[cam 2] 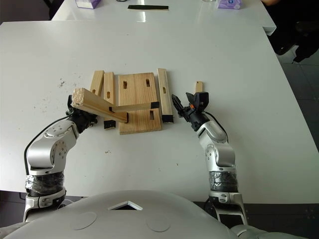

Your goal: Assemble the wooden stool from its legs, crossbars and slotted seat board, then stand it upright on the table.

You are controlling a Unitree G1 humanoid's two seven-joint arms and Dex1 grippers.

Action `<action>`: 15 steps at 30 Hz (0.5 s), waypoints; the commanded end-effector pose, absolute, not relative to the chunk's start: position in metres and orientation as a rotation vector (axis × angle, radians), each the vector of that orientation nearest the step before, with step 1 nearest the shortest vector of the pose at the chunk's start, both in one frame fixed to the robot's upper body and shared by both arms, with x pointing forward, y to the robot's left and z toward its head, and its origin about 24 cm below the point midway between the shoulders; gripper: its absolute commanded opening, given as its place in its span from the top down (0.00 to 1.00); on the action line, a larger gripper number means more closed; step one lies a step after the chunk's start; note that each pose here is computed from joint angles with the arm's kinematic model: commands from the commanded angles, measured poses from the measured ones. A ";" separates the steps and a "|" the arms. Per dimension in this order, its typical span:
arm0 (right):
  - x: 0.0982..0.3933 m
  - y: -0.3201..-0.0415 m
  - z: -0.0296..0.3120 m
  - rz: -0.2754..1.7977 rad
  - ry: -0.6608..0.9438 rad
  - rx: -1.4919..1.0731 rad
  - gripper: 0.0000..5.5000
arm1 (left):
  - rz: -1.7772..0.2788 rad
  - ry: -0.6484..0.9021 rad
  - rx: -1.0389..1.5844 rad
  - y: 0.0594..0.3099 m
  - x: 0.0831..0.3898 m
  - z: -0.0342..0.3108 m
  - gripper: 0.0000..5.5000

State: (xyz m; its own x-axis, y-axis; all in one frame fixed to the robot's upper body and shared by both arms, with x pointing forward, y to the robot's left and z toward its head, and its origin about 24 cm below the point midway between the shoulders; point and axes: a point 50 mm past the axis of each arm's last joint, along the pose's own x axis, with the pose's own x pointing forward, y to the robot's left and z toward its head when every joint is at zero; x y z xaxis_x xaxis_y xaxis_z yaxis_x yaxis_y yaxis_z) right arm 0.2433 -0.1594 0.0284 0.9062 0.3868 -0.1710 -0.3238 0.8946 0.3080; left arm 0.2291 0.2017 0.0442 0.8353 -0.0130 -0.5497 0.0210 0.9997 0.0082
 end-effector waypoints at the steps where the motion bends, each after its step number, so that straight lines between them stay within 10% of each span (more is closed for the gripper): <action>1: 0.247 -0.162 0.030 0.360 0.220 0.269 0.36 | 0.033 0.663 0.027 0.210 0.219 0.030 0.63; 7: 0.254 -0.169 0.042 0.288 0.159 0.274 0.36 | 0.044 0.488 -0.086 0.223 0.239 0.063 0.63; 15: 0.303 -0.170 0.145 0.421 -0.086 0.137 0.36 | -0.338 -0.340 -0.623 0.250 0.295 0.252 0.63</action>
State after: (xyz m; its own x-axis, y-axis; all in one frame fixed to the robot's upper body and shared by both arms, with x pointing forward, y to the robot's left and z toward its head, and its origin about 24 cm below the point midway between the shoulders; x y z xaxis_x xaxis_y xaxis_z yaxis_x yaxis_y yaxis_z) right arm 0.2755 -0.1742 0.0831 0.9453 0.3257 -0.0184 -0.3119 0.9187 0.2422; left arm 0.2931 0.2428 0.1675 0.9934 -0.1141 0.0089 0.1042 0.8689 -0.4840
